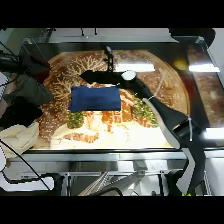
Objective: Fold the shirts.
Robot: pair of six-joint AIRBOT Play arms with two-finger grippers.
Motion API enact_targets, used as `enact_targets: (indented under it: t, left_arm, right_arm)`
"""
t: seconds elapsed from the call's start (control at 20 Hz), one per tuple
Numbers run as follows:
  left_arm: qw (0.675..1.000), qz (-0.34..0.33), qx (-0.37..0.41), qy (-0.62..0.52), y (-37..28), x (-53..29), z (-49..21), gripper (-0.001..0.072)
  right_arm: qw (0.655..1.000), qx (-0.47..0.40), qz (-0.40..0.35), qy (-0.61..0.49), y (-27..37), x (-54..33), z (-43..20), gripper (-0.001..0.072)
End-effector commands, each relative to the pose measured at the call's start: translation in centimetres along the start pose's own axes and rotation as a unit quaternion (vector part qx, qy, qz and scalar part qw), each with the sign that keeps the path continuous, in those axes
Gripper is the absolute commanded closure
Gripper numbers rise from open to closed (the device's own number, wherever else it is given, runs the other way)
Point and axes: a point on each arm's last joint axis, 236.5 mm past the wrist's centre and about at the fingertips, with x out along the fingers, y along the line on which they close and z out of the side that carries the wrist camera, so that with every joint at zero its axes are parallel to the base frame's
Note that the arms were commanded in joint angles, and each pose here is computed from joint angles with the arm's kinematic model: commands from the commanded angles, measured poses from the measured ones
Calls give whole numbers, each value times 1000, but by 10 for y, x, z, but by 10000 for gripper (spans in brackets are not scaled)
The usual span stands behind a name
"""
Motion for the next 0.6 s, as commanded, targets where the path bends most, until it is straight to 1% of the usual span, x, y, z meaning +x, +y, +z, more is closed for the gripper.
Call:
enact_targets:
  t: [0.0, 0.05, 0.1, 0.15, 0.2, 0.3, 0.4, 0.55]
  left_arm:
    - [1000, -6, -11, 18, 4, 5, -10, 694]
    - [1000, -7, -12, 19, 4, 6, -11, 694]
    - [1000, -7, -9, 20, 4, 6, -12, 695]
    - [1000, -7, -7, 20, 4, 6, -11, 695]
    - [1000, -7, -7, 20, 4, 6, -12, 694]
    - [1000, -8, -7, 22, 4, 6, -12, 694]
    - [1000, -9, -7, 26, 3, 6, -14, 694]
    - [1000, -9, -4, 26, 3, 6, -14, 694]
  right_arm:
    - [979, 80, -125, 140, -79, -93, -28, 226]
    - [968, 97, -161, 166, -105, -114, -39, 223]
    - [954, 119, -201, 187, -132, -133, -52, 144]
    - [941, 140, -235, 201, -155, -148, -64, 22]
    - [928, 160, -260, 216, -176, -160, -77, 15]
    - [915, 190, -267, 235, -198, -161, -101, 15]
    - [914, 218, -240, 245, -202, -140, -121, 15]
    - [923, 233, -180, 247, -188, -96, -141, 15]
